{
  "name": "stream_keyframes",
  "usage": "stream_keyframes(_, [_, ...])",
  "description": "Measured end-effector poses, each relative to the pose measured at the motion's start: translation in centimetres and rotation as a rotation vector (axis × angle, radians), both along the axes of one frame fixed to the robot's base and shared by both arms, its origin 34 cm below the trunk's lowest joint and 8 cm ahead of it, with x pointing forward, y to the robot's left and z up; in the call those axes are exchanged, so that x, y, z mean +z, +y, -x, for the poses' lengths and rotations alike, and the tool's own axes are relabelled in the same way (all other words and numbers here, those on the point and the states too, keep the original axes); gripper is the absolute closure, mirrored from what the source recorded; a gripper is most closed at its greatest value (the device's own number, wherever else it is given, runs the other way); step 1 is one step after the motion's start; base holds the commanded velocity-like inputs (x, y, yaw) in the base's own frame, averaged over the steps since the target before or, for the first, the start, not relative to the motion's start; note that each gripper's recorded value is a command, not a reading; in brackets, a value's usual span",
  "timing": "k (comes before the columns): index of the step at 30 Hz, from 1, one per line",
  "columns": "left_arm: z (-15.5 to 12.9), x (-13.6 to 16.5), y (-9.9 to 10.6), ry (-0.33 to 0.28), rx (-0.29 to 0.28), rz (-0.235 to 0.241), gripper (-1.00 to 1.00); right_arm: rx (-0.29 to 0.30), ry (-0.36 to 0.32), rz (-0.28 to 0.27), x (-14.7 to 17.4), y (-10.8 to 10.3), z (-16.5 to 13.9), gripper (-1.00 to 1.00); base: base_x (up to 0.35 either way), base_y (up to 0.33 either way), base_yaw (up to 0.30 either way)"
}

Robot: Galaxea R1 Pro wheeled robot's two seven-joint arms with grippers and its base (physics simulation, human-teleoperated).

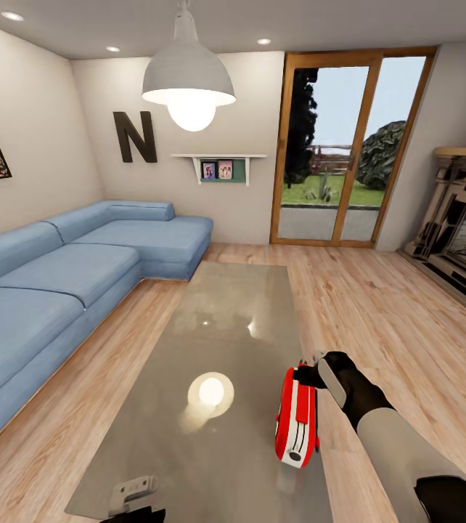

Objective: Turn on the radio receiver that's on the table in the living room.

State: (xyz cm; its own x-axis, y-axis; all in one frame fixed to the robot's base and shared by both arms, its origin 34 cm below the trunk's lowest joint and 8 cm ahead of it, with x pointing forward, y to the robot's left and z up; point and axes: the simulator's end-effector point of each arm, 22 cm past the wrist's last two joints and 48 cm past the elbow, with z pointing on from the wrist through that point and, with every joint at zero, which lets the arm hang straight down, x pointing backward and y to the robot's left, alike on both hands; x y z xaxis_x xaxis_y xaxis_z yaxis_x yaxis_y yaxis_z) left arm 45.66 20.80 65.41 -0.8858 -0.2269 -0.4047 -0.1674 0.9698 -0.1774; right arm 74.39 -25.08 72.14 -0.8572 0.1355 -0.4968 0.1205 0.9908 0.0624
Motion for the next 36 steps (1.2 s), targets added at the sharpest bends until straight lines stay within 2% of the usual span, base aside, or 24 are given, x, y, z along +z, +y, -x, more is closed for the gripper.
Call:
stream_keyframes(32, [-0.14, 0.26, -0.11, -0.004, 0.000, 0.004, -1.00, -0.001, 0.000, -0.001, 0.00, 0.00, 0.00, -1.00, 0.000, 0.000, 0.000])
stream_keyframes(36, [-0.13, -0.40, -0.10, -0.005, 0.000, 0.004, -1.00, -0.002, 0.000, -0.002, -0.68, 0.00, 0.03, -1.00, 0.000, 0.000, 0.000])
